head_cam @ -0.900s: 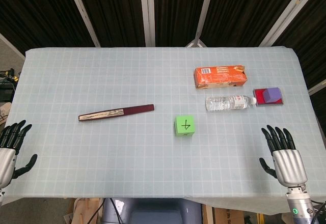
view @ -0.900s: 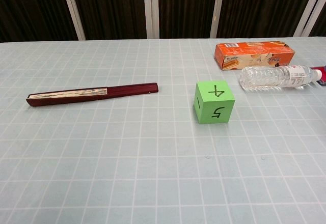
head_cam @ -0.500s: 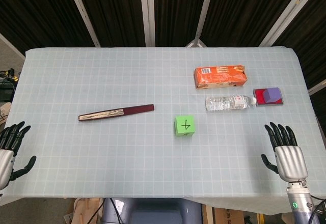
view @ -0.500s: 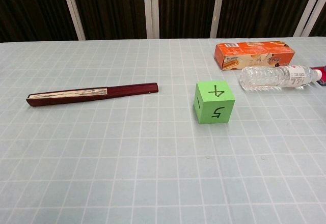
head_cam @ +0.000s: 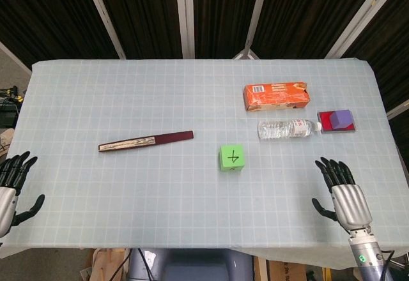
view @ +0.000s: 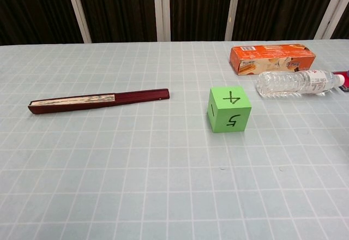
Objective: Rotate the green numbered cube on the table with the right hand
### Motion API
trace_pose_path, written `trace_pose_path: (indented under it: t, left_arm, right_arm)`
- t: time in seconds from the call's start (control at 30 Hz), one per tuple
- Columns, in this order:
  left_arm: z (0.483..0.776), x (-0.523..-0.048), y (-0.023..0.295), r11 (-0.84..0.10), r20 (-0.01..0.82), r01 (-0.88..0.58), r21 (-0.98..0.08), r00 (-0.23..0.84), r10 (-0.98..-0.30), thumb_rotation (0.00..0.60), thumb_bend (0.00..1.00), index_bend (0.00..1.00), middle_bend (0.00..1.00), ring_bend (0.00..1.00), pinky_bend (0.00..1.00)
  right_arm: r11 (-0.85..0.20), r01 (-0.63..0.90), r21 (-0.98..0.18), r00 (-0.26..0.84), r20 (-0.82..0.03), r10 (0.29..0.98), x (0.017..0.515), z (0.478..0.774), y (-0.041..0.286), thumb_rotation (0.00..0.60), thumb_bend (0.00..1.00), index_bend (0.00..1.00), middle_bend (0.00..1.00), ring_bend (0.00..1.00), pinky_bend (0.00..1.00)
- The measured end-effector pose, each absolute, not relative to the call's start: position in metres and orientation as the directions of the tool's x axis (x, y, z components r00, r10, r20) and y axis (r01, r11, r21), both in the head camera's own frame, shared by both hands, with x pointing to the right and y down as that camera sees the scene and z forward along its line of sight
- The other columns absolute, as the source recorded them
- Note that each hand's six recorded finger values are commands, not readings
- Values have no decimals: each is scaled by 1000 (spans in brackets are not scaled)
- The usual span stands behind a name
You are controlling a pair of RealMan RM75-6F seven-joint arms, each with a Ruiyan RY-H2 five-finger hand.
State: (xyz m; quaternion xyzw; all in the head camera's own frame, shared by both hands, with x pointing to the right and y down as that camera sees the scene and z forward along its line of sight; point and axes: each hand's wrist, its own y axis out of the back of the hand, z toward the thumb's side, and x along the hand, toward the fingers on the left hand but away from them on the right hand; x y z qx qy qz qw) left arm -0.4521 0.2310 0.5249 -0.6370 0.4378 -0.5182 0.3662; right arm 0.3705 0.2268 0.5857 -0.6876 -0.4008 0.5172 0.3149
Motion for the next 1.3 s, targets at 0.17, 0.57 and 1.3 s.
trace_pose_path:
  t: [0.17, 0.57, 1.3]
  left_arm:
    - [526, -454, 230, -354, 347, -179, -918, 72, -935, 600, 438, 91, 0, 0, 41]
    - [530, -460, 225, -362, 361, -177, -915, 42, -932, 600, 438, 91, 0, 0, 41]
    - [534, -463, 221, -369, 371, -175, -913, 24, -928, 600, 438, 91, 0, 0, 41]
  right_arm:
    - [-547, 225, -807, 183, -516, 837, 347, 591, 202, 600, 323, 111, 77, 30, 0]
    - [-693, 126, -710, 125, -682, 721, 299, 621, 146, 600, 323, 129, 86, 68, 0]
    - [-742, -132, -658, 151, -753, 641, 151, 645, 96, 600, 987, 210, 86, 79, 0]
